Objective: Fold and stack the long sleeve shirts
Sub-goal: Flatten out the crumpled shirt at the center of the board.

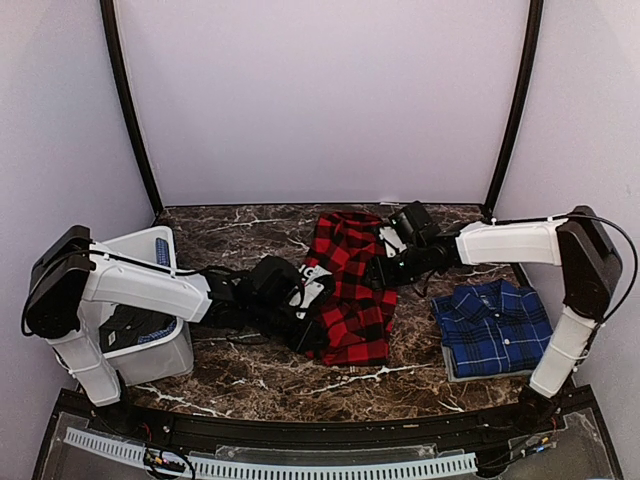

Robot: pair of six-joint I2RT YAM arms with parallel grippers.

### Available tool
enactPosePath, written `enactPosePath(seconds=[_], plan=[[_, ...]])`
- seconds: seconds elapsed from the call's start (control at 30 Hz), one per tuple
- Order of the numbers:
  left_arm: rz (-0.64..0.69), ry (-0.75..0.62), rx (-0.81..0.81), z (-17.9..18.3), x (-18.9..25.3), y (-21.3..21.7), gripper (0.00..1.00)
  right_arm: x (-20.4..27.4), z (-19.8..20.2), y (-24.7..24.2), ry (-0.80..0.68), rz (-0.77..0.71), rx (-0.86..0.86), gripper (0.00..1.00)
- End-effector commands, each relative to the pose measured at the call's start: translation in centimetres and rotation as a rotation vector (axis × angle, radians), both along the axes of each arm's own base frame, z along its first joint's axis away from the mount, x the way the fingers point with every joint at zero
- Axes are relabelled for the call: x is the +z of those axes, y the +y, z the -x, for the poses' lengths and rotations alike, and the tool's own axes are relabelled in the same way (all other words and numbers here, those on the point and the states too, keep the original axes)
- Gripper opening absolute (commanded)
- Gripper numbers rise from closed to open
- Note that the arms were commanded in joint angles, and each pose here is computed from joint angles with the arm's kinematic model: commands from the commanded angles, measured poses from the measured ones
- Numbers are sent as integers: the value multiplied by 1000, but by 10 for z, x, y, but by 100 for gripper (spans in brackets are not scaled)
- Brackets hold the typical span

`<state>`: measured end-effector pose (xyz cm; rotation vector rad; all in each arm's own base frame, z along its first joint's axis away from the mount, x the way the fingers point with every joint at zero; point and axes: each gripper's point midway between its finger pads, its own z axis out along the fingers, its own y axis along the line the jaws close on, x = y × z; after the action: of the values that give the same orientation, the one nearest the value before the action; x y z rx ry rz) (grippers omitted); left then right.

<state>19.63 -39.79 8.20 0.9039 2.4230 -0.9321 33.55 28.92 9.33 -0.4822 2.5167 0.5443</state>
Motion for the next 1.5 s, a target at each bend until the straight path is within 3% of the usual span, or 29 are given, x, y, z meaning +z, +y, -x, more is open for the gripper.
enactPosePath(seconds=[0.0,0.47,0.67,1.07,1.3,1.47], plan=[[-3,25,-100,25,3,4,0,-14,-22,10,10,30,-41,70],[-137,148,-294,77,-27,16,0,-83,-60,11,88,144,-98,68],[-186,127,-272,71,-33,19,0,-94,-98,2,104,131,-136,66],[-222,118,-225,64,-38,21,18,-93,-166,3,61,120,-138,67],[-144,28,-140,39,7,9,21,-77,-174,5,35,123,-123,68],[-200,-138,118,-28,49,8,37,-52,-172,4,4,108,-118,69]])
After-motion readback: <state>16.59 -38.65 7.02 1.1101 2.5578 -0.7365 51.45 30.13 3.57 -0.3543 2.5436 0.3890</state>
